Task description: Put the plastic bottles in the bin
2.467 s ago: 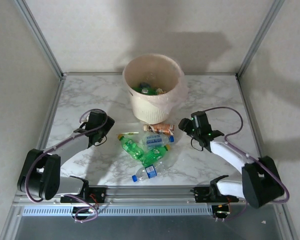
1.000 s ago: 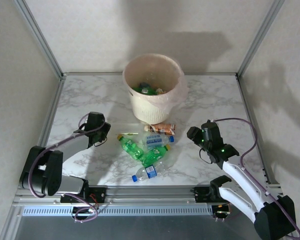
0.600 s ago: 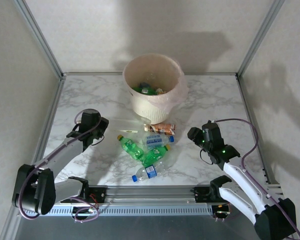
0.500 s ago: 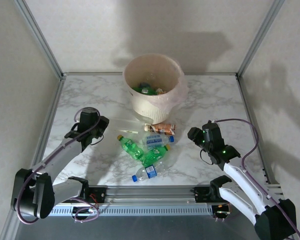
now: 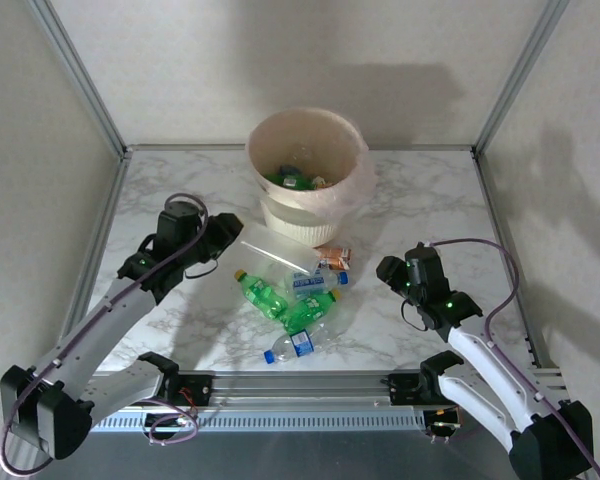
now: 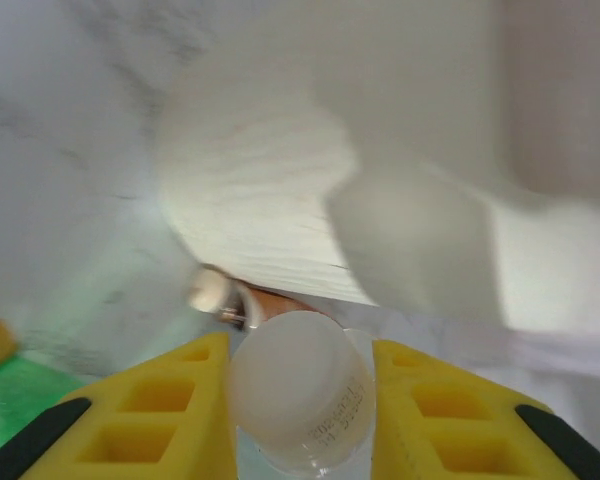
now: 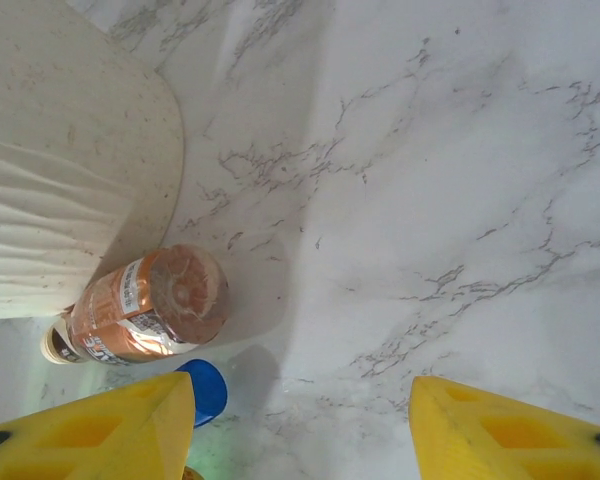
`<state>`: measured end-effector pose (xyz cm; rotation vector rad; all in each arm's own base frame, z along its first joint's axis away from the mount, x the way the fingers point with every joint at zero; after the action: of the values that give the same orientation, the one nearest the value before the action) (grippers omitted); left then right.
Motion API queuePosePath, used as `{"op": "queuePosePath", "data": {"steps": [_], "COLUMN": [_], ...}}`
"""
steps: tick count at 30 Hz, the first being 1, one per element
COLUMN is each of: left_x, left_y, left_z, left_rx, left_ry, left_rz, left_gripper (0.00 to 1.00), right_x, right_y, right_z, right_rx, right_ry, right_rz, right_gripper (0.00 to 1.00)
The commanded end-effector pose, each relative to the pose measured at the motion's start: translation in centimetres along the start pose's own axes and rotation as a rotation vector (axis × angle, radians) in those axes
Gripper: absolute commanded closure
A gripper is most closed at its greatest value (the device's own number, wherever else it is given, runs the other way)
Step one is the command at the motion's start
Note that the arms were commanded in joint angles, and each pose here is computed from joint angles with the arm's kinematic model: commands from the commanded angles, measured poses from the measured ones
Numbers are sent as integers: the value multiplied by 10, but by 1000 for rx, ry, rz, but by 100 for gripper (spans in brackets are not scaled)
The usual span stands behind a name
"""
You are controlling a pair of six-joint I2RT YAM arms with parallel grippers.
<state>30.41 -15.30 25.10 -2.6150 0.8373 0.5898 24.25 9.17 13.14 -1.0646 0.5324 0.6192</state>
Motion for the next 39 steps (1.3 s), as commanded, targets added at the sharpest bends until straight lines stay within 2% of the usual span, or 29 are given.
{"op": "queuePosePath", "data": {"steps": [1, 9, 15, 19, 27, 30, 35, 39], "left_x": [-17, -29, 0, 26, 78, 90, 94, 80], "left_y": [4, -22, -53, -75, -99, -98, -98, -98], "left_z": [-57, -156, -197, -206, -191, -178, -171, -186], "left_rx": [-3, -25, -75, -57, -31, -20, -11, 3], "left_ry": [140, 354, 417, 372, 251, 208, 183, 237], "left_rz": [23, -65, -176, -266, -294, -294, -291, -294], "left_gripper": [82, 83, 86, 87, 86, 76, 46, 35], "right_x": [-11, -15, -22, -29, -33, -34, -37, -40], "right_y": [-9, -7, -11, -15, -17, -19, -23, -25], "right_z": [1, 3, 7, 9, 9, 10, 13, 15], "right_rx": [11, 16, 23, 18, 13, 15, 8, -2], "right_ry": [8, -11, -30, -35, -30, -36, -41, -38], "right_rz": [-33, -24, -33, -40, -44, -48, -50, -51], "right_gripper": [41, 41, 41, 41, 42, 41, 40, 33]}}
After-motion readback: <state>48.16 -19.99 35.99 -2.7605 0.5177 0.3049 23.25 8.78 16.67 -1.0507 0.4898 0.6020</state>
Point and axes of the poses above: each hand's point on the last joint's axis, 136 mm out from that joint toward the fingers, its own x axis out along the fingers, its own z axis along the line the jaws close on, y = z × x, the point moved 1 cm from there along -x, back along the fingers, and after that the axes turned 11 degrees about -x, right-handed, at the moved point
